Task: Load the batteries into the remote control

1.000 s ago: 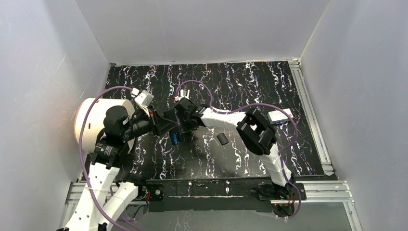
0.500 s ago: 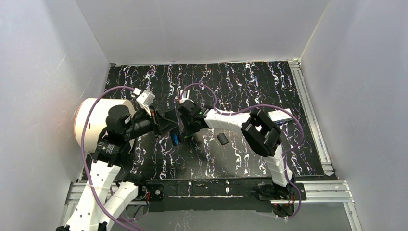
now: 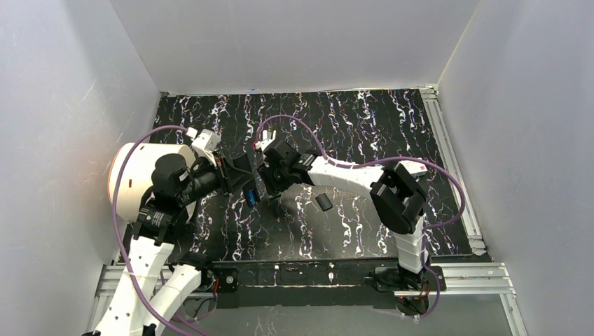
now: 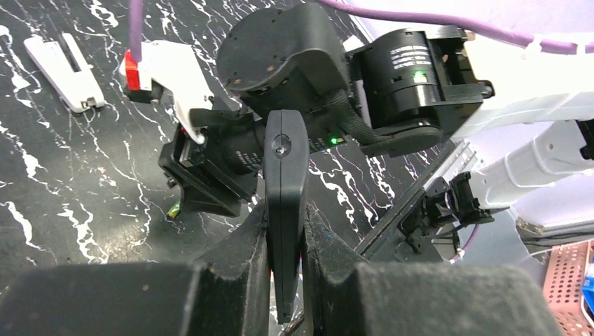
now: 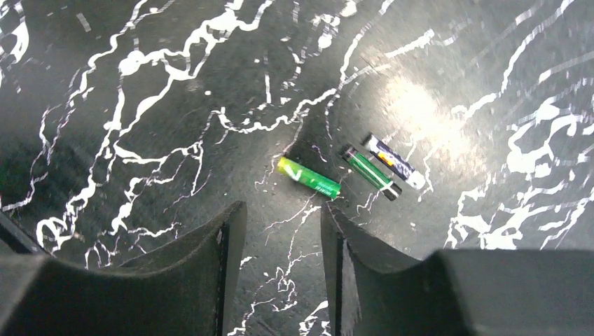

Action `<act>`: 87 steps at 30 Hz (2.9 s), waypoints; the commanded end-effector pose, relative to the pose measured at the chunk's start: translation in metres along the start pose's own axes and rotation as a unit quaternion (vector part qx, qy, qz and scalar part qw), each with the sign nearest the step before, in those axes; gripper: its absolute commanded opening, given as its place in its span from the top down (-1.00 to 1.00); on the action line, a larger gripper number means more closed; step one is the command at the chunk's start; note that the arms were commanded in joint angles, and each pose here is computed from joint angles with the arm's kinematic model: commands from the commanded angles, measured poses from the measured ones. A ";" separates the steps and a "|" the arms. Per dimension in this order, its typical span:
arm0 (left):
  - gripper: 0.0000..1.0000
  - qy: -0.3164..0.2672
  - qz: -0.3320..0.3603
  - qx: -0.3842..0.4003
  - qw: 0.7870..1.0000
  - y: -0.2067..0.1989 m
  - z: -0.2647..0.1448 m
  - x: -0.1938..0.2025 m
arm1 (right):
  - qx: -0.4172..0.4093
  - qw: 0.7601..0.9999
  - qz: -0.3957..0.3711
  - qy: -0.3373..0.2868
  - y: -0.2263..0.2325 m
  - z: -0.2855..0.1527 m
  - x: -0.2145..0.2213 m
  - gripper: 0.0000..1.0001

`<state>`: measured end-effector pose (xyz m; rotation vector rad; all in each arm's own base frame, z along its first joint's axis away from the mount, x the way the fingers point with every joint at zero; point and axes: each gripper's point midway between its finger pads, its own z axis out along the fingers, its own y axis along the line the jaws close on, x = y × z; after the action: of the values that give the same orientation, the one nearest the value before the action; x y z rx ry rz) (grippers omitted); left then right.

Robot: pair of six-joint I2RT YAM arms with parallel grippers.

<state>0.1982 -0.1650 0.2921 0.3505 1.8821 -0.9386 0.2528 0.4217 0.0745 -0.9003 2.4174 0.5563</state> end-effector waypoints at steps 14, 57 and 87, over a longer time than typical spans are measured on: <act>1.00 -0.052 0.004 -0.093 0.994 0.015 -0.019 -0.035 | -0.052 0.964 -0.261 -0.011 0.004 0.009 -0.024 -0.19; 1.00 -0.035 -0.009 -0.111 0.993 0.025 -0.018 -0.019 | -0.032 0.987 -0.133 -0.086 -0.007 -0.009 -0.046 0.78; 1.00 0.076 -0.347 0.121 0.927 0.013 0.145 0.011 | -0.080 0.975 0.162 -0.130 -0.023 -0.202 -0.034 0.67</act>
<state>0.2933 -0.2577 0.2249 -0.1532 2.1541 -1.5539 0.2425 0.3128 0.2355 -0.4433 2.2899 0.8603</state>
